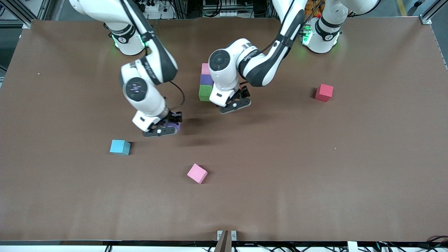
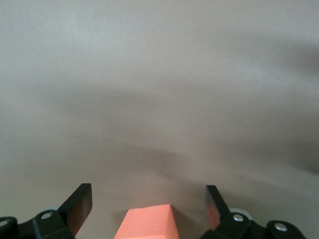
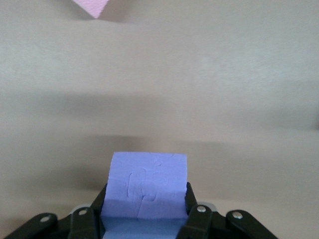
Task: Arrange blocks into number 1
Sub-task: 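Place purple beside green with the right gripper while the left gripper grasps orange, then hold purple in line with the right gripper while the left gripper carries orange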
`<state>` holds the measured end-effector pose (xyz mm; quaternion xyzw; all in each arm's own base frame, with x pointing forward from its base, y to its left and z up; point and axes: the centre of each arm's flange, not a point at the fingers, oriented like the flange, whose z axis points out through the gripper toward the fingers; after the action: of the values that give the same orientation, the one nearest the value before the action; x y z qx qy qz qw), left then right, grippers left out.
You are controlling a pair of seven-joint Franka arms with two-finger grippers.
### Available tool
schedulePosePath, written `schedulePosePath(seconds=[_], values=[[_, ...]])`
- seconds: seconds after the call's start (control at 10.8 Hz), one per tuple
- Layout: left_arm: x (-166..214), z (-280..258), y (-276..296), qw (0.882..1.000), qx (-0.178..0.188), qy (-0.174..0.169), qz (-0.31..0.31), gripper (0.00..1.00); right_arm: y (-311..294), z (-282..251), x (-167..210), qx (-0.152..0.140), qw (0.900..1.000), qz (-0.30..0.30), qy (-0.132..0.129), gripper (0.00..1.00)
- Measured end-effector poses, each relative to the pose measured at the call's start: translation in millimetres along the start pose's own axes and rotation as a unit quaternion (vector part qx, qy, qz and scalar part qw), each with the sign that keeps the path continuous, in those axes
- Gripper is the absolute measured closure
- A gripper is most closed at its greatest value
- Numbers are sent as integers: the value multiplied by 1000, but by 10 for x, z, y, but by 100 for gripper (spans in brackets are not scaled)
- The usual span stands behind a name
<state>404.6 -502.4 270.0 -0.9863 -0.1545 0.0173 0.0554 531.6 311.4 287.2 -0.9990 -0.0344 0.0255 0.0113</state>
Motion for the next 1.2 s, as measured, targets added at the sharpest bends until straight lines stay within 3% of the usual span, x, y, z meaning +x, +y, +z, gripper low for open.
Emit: schedulePosePath(seconds=[0.18,0.37,0.74,1.2], values=[[-282,109,-129,999,-2,-11,-36,0,-270,104,-87,-4,1000,19,-3,41],[-508,265,-134,998,-2,-26,-52,0,-429,188,-183,10,999,33,-18,41],[-634,506,-135,997,10,-44,-55,0,-659,418,-358,40,996,56,-60,41],[-717,668,-116,995,14,-70,-70,0,-727,646,-426,44,993,68,-81,41]])
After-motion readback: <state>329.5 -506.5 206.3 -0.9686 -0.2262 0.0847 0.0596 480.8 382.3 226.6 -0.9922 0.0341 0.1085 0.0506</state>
